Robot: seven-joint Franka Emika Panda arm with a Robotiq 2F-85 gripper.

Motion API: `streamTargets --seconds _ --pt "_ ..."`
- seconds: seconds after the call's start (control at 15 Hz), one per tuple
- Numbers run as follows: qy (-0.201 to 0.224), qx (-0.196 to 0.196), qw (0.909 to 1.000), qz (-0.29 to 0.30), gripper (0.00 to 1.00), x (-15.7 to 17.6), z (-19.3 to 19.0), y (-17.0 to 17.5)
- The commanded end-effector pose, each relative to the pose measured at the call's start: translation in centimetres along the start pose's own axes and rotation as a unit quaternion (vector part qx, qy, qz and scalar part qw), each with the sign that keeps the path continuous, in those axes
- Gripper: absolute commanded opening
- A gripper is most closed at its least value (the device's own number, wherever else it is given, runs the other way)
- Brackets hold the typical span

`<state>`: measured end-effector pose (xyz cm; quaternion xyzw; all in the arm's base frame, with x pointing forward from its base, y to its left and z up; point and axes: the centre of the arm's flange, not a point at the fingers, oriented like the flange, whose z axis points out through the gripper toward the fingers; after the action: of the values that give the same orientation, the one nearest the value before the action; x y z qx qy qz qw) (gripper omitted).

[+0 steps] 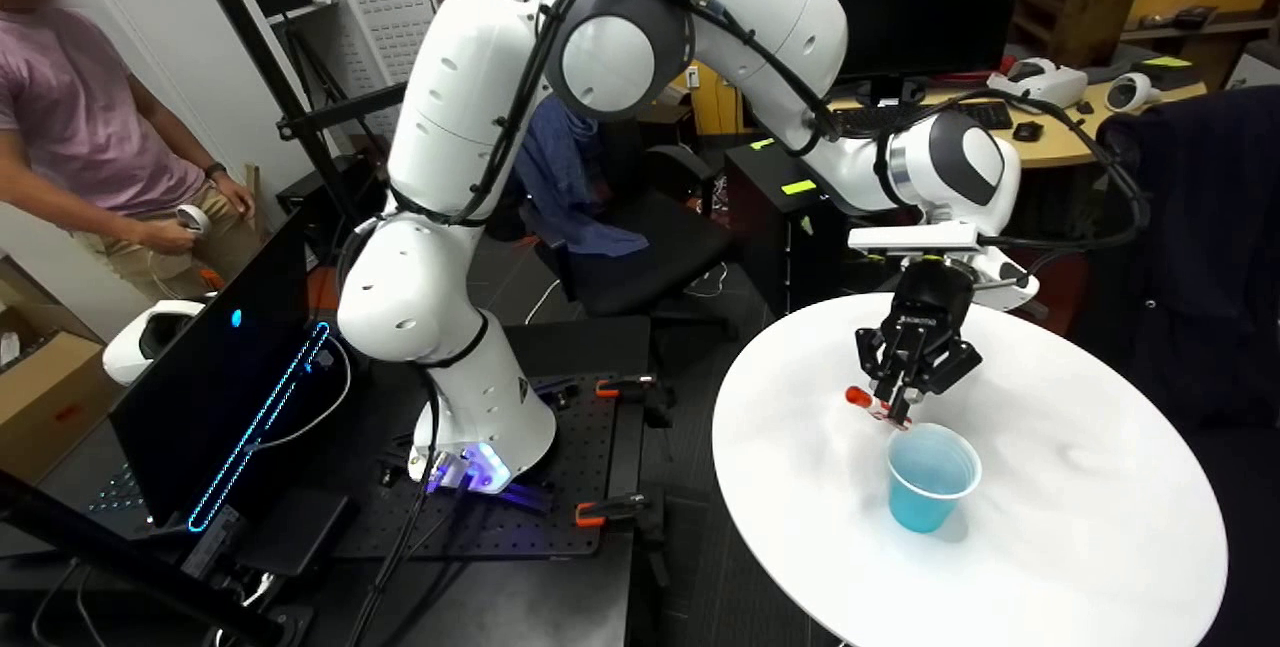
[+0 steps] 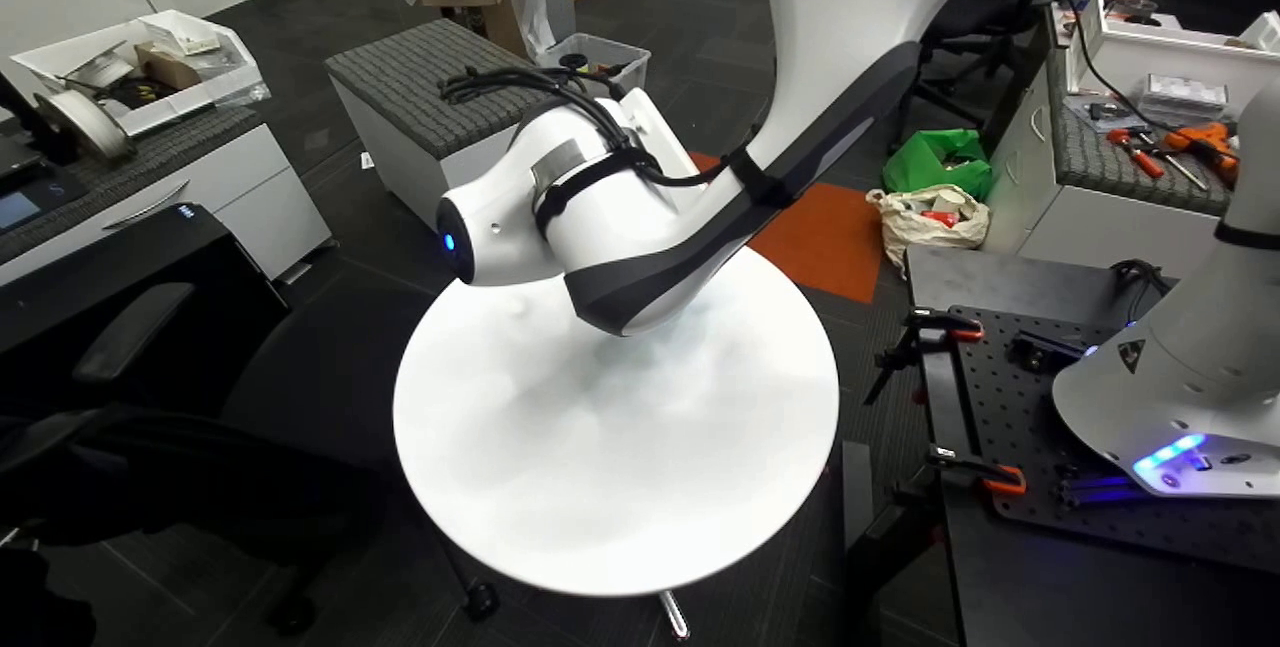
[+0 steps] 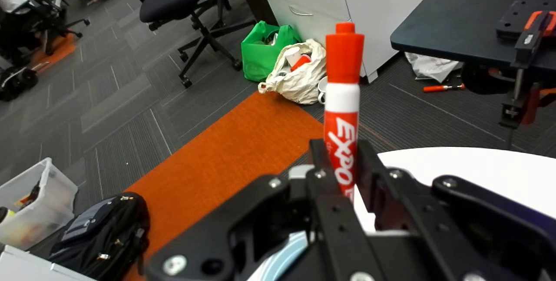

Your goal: Put the marker in the cup

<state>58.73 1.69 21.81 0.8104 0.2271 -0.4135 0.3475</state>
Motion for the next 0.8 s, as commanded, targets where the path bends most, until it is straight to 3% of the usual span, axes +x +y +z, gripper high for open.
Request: streamTargets --seconds 0.0,0.73 --pt "-0.021 -0.001 0.9994 -0.029 0.05 1.5 -0.9 1.1" --pt "-0.045 0.029 0.9965 -0.063 0.05 4.2 0.6 3.2"
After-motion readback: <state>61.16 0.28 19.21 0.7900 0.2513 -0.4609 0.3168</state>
